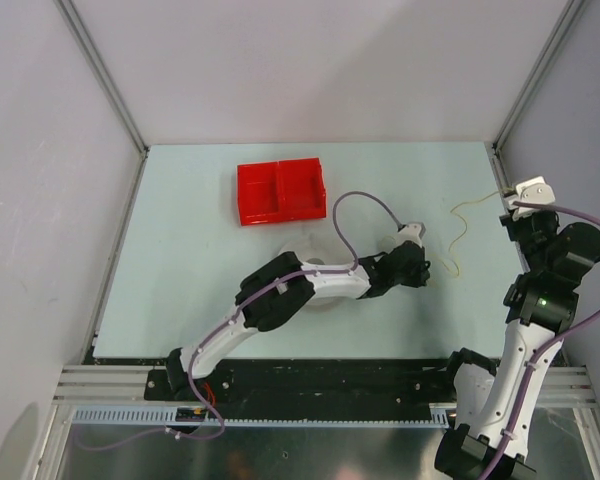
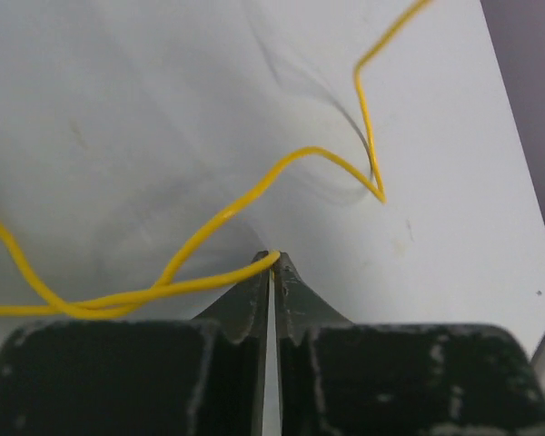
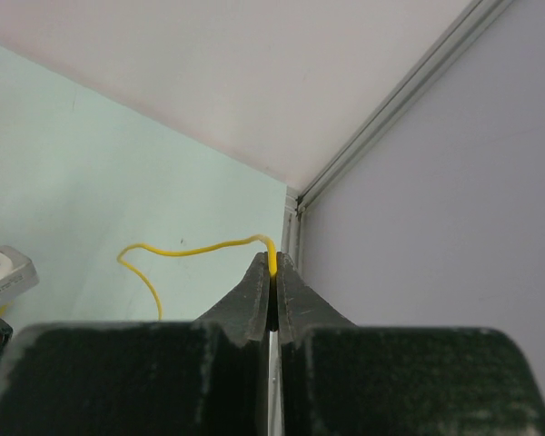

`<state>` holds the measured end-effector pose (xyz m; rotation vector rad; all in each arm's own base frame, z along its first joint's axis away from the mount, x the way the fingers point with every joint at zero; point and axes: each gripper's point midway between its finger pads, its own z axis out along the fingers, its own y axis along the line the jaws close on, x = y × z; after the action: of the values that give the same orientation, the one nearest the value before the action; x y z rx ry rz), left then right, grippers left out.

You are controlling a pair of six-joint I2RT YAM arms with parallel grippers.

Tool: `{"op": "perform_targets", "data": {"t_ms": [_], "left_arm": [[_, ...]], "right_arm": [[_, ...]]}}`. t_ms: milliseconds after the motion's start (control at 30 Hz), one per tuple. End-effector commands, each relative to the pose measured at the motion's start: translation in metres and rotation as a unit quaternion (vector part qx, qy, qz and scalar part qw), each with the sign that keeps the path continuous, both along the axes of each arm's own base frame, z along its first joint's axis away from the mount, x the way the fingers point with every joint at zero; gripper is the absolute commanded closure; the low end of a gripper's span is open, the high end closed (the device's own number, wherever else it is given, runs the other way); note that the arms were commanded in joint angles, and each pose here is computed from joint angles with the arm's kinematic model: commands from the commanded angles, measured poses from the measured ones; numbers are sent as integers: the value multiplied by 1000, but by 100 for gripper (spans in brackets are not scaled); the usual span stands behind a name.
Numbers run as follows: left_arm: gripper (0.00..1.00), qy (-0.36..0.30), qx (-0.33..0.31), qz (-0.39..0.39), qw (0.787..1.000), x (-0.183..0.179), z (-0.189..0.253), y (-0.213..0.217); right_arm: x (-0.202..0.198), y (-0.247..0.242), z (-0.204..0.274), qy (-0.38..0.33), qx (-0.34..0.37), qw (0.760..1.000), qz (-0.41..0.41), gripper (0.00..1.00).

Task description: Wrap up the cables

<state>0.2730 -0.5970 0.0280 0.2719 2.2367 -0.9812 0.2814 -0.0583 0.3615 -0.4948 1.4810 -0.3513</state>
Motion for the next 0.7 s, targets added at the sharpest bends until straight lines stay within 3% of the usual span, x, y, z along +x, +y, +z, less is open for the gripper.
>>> {"op": "perform_targets", "data": {"t_ms": [0,233,400,533,667], "left_arm": [[97,-45,22,23,998,26,19,18],[100,-63,26,0,998,13,44,41],[100,-120,35,-78,989,-10,88,64],[100,-205,24,-186,961,-39,153,81],[100,-284,40,-272,918,-72,203,132]], "right_arm": [[-8,2,49,-67,-1,998,-9,100],[-11,6,60,-84,7,996,-3,100],[-6,-7,82,-123,-3,992,-30,100],[-2,-28,117,-182,-6,980,-74,100],[-3,-44,163,-249,-9,962,-110,100]]}}
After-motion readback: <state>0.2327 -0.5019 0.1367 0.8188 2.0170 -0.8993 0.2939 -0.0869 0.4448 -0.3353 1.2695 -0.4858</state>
